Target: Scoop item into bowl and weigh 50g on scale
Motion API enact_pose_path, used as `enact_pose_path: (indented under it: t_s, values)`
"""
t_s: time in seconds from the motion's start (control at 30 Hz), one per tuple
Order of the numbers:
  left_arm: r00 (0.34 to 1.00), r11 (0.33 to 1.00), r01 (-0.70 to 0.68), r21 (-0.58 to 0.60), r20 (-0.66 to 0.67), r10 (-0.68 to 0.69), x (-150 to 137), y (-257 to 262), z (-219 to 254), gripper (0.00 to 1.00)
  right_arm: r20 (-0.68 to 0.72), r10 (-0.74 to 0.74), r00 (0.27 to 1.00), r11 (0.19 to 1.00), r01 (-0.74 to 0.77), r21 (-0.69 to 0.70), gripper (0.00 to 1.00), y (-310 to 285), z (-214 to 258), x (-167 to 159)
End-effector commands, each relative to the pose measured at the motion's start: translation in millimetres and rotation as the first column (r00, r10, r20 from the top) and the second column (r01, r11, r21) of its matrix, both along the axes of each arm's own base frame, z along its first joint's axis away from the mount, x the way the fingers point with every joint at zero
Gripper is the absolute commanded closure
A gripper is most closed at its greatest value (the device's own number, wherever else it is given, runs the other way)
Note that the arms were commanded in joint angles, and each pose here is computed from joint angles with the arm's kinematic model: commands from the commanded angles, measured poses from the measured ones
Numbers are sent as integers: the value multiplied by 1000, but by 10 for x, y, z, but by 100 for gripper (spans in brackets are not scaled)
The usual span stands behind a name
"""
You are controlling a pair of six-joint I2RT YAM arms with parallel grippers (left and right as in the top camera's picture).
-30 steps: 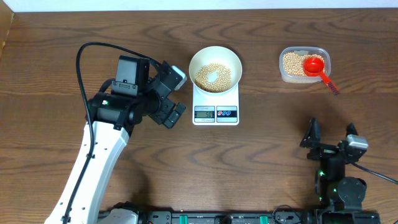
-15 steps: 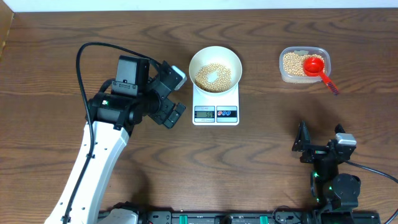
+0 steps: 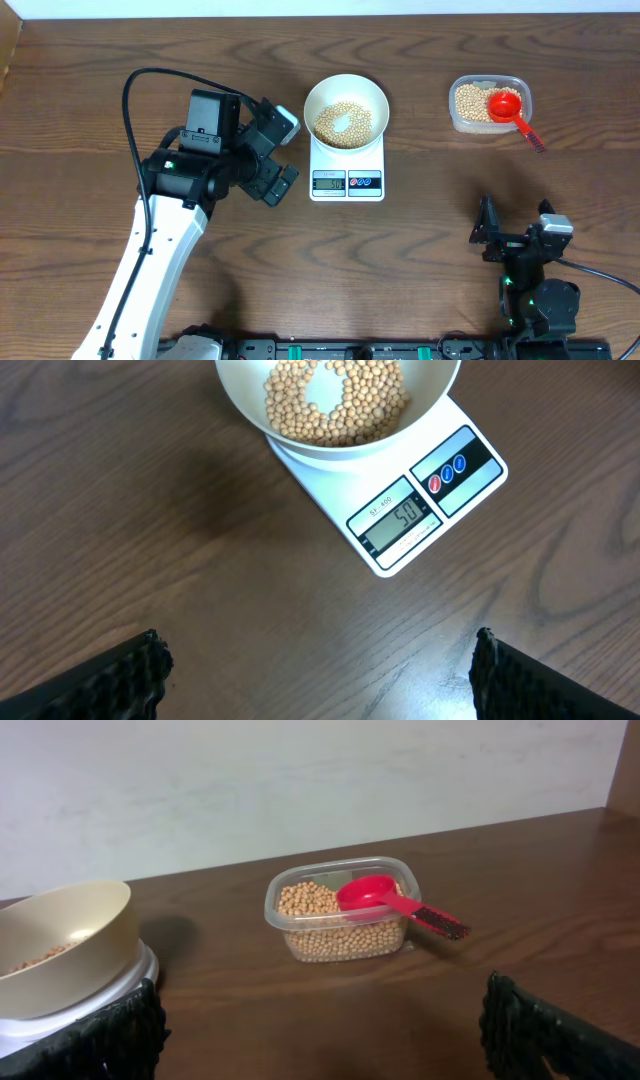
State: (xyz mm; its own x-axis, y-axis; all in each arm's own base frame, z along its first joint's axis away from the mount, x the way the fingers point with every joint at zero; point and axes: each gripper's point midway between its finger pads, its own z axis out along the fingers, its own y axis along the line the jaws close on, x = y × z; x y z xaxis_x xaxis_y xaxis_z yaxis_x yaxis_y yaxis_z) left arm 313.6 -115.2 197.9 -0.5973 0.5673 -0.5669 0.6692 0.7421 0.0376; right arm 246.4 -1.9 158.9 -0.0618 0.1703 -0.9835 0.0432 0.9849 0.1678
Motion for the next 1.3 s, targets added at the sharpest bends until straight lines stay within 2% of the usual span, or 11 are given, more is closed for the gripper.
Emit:
enact_pose_path:
  t_s: [0.0, 0.87, 1.27]
  values:
    - [1000, 1000, -12, 0, -6, 12, 13, 12, -10, 2, 0, 11, 1000, 1000, -11, -15, 1, 21, -5, -3]
    - [1000, 1000, -12, -1, -5, 12, 2, 14, -1, 2, 0, 11, 1000, 1000, -11, -15, 1, 21, -6, -2]
    - [989, 999, -9, -37, 149, 15, -247, 72, 444, 2, 0, 11, 1000, 1000, -11, -15, 1, 21, -6, -2]
